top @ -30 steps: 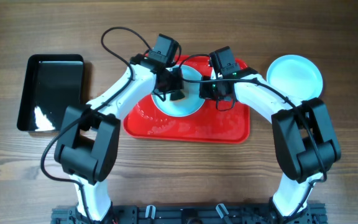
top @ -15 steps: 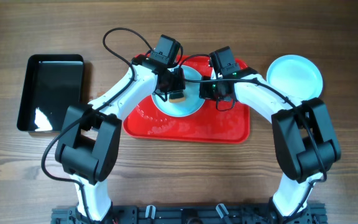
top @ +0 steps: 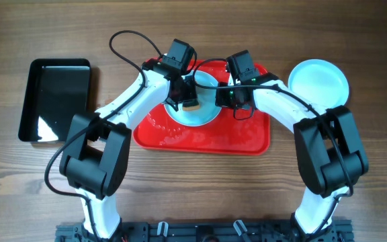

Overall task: Clean dirty plates on tray and stack at the side
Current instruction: 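Scrub the plate's orange stain with the sponge while right gripper holds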

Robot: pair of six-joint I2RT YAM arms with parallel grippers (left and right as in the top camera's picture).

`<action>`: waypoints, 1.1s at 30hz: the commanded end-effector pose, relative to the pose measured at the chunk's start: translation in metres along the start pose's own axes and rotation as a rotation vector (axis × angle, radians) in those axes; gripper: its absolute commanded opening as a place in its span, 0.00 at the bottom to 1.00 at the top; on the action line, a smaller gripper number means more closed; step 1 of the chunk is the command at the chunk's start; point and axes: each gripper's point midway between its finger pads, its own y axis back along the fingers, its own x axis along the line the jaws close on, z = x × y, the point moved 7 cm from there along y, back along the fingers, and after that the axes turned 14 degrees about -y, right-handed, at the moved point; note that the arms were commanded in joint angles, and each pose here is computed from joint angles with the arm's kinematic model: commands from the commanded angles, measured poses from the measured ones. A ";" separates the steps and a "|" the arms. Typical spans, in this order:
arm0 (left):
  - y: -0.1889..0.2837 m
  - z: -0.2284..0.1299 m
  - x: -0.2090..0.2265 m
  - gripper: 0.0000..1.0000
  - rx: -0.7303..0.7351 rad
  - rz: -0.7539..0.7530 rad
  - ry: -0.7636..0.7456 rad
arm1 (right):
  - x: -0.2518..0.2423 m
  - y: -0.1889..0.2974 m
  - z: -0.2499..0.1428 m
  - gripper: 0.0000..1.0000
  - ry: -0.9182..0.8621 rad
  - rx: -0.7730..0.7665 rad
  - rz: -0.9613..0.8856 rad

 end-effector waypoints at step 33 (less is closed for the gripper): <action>-0.017 -0.004 -0.003 0.12 0.016 0.021 -0.020 | 0.001 -0.004 -0.003 0.04 -0.009 0.019 0.006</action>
